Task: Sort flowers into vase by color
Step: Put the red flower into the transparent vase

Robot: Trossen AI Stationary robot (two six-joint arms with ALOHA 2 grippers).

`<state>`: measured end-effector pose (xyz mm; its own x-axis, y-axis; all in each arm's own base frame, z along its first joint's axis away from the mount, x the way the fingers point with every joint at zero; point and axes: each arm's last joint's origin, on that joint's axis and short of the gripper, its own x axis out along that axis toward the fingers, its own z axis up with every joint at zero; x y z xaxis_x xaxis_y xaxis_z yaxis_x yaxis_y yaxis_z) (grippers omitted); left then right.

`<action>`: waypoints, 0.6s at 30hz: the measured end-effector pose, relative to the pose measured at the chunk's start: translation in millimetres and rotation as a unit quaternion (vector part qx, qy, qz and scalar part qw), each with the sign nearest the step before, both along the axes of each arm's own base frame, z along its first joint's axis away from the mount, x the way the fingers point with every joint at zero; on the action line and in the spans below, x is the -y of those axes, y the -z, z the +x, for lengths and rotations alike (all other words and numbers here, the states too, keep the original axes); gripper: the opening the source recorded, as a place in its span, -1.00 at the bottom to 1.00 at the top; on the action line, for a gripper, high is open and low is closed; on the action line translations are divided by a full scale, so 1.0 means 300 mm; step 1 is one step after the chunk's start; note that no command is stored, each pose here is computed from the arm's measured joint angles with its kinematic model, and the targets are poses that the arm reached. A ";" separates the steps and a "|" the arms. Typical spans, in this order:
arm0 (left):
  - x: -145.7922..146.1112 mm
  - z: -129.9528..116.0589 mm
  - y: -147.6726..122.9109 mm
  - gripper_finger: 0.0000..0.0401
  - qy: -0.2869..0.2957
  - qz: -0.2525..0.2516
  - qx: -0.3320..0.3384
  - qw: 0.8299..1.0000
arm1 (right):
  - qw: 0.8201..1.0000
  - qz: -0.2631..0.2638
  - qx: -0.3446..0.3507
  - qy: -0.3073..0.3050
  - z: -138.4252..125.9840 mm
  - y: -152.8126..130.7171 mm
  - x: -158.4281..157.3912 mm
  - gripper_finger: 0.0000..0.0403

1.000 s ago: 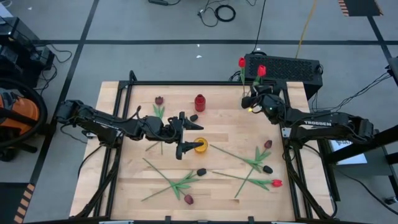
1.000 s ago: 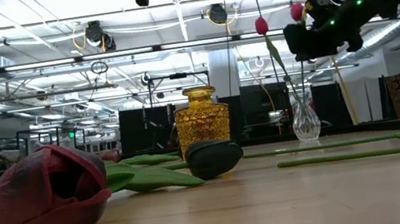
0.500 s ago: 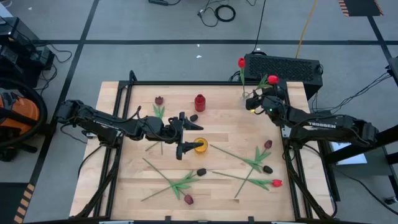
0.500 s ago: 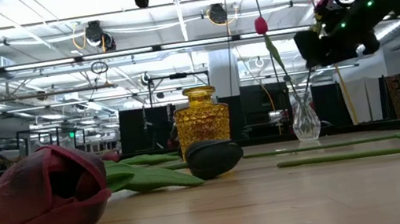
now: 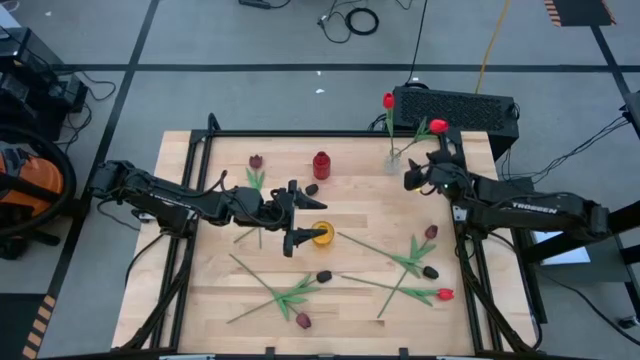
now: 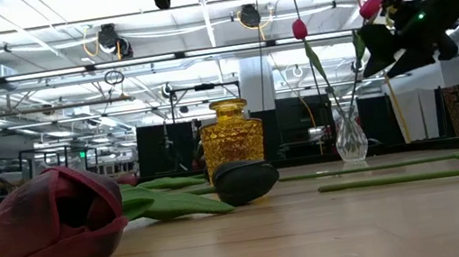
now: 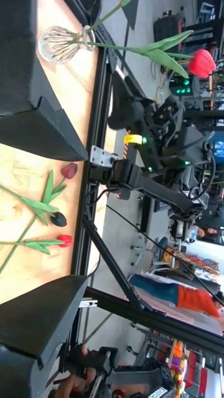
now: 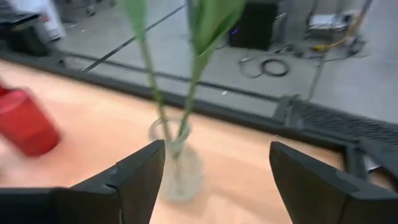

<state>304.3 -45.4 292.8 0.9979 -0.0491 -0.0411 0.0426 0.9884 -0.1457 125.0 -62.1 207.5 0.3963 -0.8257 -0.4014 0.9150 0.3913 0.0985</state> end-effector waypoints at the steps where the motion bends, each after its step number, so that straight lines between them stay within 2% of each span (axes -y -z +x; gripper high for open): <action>1: 0.000 0.000 0.000 0.60 0.000 0.000 0.000 1.000 | 1.000 0.007 0.007 -0.012 -0.001 -0.001 -0.006 0.42; 9: 0.013 -0.002 0.000 0.60 0.005 0.000 0.000 1.000 | 0.989 0.075 0.032 -0.127 -0.013 -0.007 -0.060 0.42; 14: 0.058 -0.010 -0.002 0.60 0.027 0.026 0.005 0.999 | 0.980 0.121 0.009 -0.158 -0.043 -0.033 -0.098 0.42; 18: 0.097 -0.010 -0.028 0.60 0.046 0.037 0.020 0.998 | 0.972 0.140 0.025 -0.189 -0.053 -0.054 -0.128 0.42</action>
